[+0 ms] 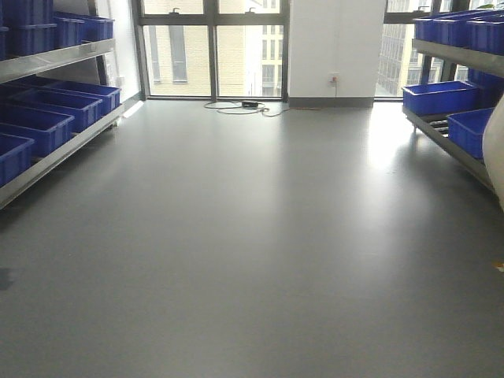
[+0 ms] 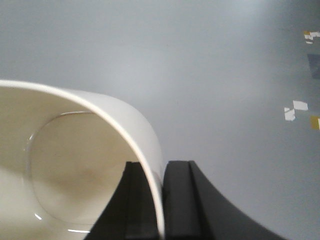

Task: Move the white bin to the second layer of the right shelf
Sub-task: 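Turn the base toward the roller shelf with blue bins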

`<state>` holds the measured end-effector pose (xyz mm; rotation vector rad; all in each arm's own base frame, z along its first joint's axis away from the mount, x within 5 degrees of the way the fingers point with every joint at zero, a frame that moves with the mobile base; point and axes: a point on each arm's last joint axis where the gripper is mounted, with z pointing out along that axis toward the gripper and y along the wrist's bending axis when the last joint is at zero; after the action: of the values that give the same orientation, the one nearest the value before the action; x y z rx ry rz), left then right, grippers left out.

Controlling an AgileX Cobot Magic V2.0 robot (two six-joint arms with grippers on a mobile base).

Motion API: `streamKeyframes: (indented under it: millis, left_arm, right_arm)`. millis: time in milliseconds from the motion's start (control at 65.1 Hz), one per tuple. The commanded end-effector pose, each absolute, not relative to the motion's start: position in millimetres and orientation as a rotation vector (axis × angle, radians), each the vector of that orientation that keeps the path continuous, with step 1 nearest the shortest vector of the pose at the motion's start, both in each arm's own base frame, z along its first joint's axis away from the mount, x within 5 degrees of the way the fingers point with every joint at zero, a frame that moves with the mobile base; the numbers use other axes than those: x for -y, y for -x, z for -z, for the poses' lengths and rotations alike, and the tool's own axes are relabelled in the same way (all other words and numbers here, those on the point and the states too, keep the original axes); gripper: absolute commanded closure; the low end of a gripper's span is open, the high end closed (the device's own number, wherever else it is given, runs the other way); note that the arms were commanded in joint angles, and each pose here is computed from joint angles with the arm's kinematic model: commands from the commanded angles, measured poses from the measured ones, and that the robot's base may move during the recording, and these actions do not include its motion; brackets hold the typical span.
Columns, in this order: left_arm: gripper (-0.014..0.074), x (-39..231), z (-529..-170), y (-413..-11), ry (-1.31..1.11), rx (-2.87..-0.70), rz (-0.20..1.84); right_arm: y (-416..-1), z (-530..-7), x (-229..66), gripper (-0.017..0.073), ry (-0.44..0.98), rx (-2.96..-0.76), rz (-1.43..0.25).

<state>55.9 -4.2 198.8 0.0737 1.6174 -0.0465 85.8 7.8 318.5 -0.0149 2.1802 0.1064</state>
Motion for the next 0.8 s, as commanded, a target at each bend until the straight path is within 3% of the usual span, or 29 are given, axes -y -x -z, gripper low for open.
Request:
streamKeyframes:
  millis: [0, 783]
  left_arm:
    - [0.0509, 4.5, -195.1, -56.3, -0.072, -1.551, 0.053]
    - [0.0509, 4.5, -195.1, -56.3, -0.072, -1.551, 0.053]
  right_arm:
    - [-89.5, -334.1, -7.3, 0.0511, 0.004, -2.066, -0.107]
    - [-89.5, -334.1, -7.3, 0.0511, 0.004, -2.066, -0.107]
